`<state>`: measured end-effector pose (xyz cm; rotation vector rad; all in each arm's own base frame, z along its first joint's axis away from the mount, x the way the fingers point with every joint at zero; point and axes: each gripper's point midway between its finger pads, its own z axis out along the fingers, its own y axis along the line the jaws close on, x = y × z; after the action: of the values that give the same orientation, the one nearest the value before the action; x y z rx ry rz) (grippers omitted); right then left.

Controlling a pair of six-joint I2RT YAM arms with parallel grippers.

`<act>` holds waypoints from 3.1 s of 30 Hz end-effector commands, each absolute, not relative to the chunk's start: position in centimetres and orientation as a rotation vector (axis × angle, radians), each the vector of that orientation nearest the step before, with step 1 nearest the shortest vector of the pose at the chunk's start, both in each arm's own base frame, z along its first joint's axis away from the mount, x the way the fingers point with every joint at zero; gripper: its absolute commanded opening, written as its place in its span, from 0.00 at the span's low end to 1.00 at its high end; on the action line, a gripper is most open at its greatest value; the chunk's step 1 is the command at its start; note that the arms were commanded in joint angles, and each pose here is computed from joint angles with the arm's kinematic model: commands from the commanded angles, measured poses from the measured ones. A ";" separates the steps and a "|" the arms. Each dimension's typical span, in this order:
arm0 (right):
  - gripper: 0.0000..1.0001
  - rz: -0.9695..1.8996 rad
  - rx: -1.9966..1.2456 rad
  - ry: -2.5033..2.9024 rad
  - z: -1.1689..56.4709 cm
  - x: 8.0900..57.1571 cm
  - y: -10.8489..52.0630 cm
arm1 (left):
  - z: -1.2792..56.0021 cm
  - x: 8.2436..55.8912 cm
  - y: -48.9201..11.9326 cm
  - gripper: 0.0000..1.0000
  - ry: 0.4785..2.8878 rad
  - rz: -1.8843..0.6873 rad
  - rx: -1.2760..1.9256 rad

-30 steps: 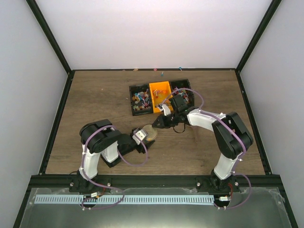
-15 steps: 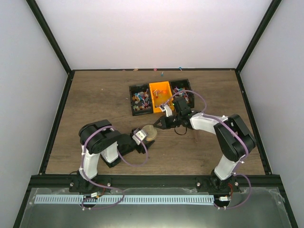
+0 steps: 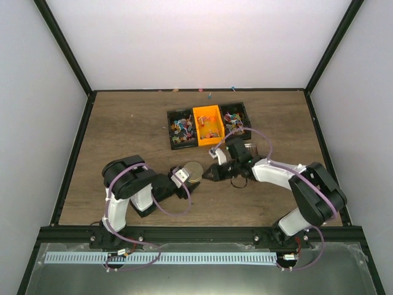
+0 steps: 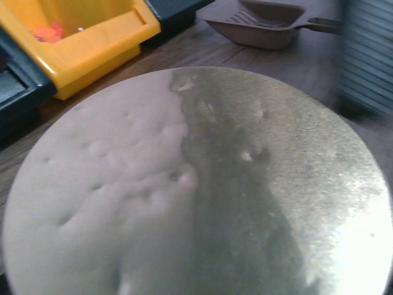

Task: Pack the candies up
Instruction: Screw the bottle lid onto the packing bottle.

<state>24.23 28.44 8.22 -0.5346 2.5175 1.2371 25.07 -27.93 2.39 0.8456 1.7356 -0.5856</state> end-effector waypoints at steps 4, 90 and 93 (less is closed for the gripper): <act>0.01 1.366 -0.656 2.703 7.6 16.8 28.4 | -0.8 25.4 -26.1 0.84 1.877 -0.516 0.803; 0.24 1.170 -0.791 2.559 10.1 31.5 32.8 | -2.8 23.3 -26.7 0.83 1.941 -0.596 0.885; 0.19 1.198 -0.803 2.572 9.3 30.5 33.2 | -2.7 23.3 -26.6 0.83 1.938 -0.594 0.878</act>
<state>31.49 32.05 9.03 -0.7456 2.5944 1.1493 25.81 -27.81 2.24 0.8066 1.7420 -0.5793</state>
